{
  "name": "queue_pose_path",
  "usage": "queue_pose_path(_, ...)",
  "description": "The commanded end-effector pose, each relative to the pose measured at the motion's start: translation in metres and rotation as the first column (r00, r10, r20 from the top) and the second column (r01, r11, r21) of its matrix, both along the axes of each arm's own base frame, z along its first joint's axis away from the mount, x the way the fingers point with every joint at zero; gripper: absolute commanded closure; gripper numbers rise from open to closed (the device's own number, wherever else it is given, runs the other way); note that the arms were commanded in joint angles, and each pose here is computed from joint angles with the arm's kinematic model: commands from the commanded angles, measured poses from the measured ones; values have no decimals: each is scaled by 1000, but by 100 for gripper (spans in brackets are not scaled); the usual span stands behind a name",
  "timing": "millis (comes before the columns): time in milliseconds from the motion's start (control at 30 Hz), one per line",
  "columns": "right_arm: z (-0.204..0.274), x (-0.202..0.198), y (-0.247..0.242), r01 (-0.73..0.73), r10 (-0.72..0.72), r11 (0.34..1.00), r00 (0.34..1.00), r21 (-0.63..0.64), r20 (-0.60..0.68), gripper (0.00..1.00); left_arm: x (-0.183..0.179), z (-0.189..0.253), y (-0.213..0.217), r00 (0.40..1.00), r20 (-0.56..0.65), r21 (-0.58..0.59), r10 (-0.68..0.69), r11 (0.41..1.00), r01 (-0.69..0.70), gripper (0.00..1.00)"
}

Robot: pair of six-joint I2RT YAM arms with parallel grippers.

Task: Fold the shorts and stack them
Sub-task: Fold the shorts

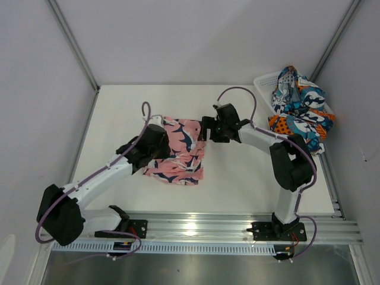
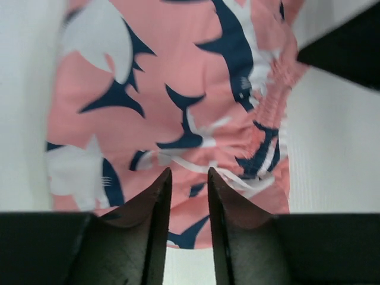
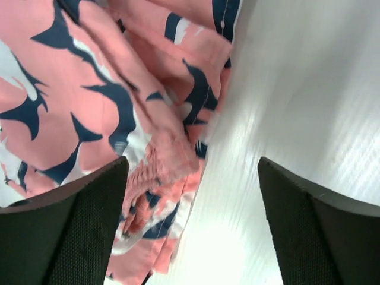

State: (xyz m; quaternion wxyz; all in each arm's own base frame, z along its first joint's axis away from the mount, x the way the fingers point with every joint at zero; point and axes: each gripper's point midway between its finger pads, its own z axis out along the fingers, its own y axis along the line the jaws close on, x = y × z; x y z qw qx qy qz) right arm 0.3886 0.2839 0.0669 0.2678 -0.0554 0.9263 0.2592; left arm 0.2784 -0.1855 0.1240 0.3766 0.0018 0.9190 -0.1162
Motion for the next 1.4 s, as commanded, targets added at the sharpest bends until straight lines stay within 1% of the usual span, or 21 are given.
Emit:
queue_pose_path(0,54,-14,8,38,-42,998,995,44,91,8,13,24,23,995,29,-105,92,991,-88,64)
queue_pose_path(167,65,-70,23,202,-205,975,978,90,26,5,29,29,55,980,23,-175,197,966,-190,61)
queue_pose_path(200,66,-83,32,292,-293,950,956,113,-3,4,31,29,59,977,24,-176,212,963,-204,60)
queue_pose_path(267,76,-102,36,373,-374,914,927,157,-26,5,35,34,68,970,29,-192,243,953,-233,59)
queue_pose_path(300,74,-117,41,459,-458,870,888,180,-51,1,36,35,71,968,30,-198,251,950,-240,59)
queue_pose_path(367,89,-133,51,484,-488,835,871,260,-53,1,37,43,75,965,44,-214,258,946,-243,58)
queue_pose_path(400,88,-135,50,552,-557,781,827,293,-74,1,37,44,77,964,48,-217,261,945,-245,57)
queue_pose_path(467,84,-156,60,574,-572,763,814,297,-106,1,34,48,81,963,53,-219,265,944,-248,52)
queue_pose_path(500,85,-157,63,613,-606,726,785,314,-130,1,33,49,81,964,53,-223,262,944,-244,50)
queue_pose_path(533,83,-168,72,606,-595,729,791,318,-142,0,32,50,82,964,55,-221,261,944,-243,48)
queue_pose_path(567,81,-172,76,610,-594,723,789,325,-158,1,30,51,82,964,55,-224,259,944,-241,42)
queue_pose_path(600,75,-175,81,615,-593,719,786,324,-176,1,28,53,83,964,61,-228,257,944,-237,41)
queue_pose_path(633,72,-182,89,633,-593,691,773,350,-227,1,27,54,84,964,68,-229,259,944,-238,34)
queue_pose_path(700,61,-188,98,655,-593,667,755,356,-279,1,23,57,86,962,79,-233,261,943,-237,27)
queue_pose_path(733,55,-190,101,683,-602,638,730,355,-324,1,21,57,87,963,79,-231,259,944,-235,23)
queue_pose_path(833,41,-191,114,707,-598,611,707,356,-378,1,16,58,88,964,69,-232,257,944,-235,19)
queue_pose_path(1000,29,-195,137,716,-575,597,696,361,-429,0,4,72,76,979,66,-289,195,942,-168,15)
queue_pose_path(1100,7,-194,147,724,-575,604,686,334,-447,0,0,89,77,984,88,-262,155,957,-127,12)
queue_pose_path(1133,2,-193,148,725,-579,607,685,327,-443,1,-6,82,80,987,56,-237,150,962,-133,12)
queue_pose_path(1233,-4,-186,159,729,-585,604,679,321,-443,1,-9,85,88,987,53,-187,152,972,-139,12)
queue_pose_path(1367,-12,-177,173,744,-575,578,662,334,-480,1,-13,90,91,986,75,-176,146,976,-131,11)
